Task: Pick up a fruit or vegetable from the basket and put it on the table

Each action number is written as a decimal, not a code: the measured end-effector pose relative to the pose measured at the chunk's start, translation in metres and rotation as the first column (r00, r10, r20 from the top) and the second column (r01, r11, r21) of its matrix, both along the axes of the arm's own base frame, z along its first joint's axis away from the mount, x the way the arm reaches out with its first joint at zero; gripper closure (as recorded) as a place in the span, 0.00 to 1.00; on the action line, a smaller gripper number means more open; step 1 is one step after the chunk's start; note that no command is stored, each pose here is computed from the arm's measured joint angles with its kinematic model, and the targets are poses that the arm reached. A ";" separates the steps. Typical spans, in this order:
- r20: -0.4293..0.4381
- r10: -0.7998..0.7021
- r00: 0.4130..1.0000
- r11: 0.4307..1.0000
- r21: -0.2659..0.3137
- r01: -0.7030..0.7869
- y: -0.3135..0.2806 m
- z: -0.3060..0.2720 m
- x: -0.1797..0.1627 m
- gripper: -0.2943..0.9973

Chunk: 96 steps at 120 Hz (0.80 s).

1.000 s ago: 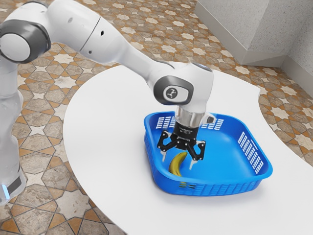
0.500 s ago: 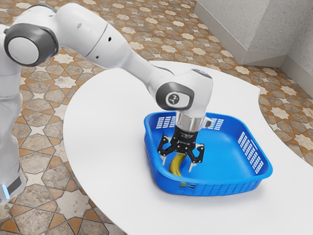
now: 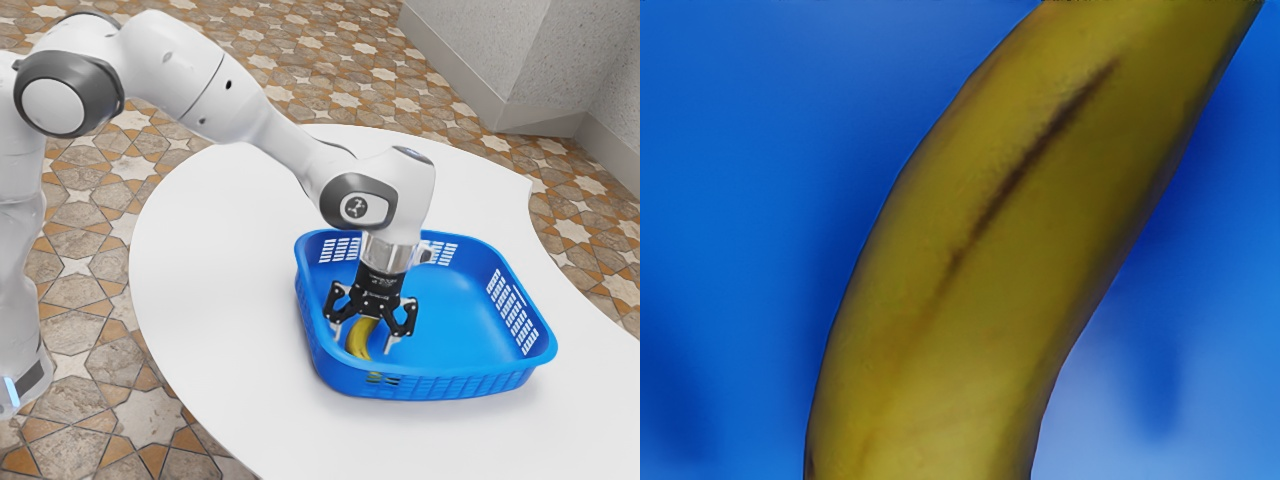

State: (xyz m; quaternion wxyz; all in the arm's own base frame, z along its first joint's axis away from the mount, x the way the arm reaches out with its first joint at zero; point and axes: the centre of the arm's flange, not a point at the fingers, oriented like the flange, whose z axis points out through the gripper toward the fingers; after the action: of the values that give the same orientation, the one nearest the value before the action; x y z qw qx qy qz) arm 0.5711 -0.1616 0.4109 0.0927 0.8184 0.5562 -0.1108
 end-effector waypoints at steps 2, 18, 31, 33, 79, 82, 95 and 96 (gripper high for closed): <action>0.000 0.001 1.000 1.000 0.000 -0.001 0.000 0.000 0.000 0.36; 0.000 0.005 1.000 1.000 0.001 -0.005 0.000 0.000 0.000 0.55; 0.000 0.010 1.000 1.000 0.004 -0.010 0.001 0.001 0.000 0.61; 0.000 0.010 1.000 1.000 0.004 -0.010 0.001 0.001 0.000 0.61; 0.130 0.014 0.991 0.999 0.039 -0.019 0.021 0.070 -0.003 0.62; 0.154 0.014 0.988 0.999 0.048 -0.021 0.026 0.081 -0.002 0.61; 0.274 0.002 0.962 0.994 0.102 -0.031 0.045 0.140 -0.002 0.62; 0.283 0.001 0.959 0.994 0.107 -0.033 0.047 0.144 -0.003 0.62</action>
State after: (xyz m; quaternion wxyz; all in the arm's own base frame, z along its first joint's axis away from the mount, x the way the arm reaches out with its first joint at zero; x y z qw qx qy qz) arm 0.5684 -0.1149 0.5553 0.1267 0.8249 0.5495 0.0389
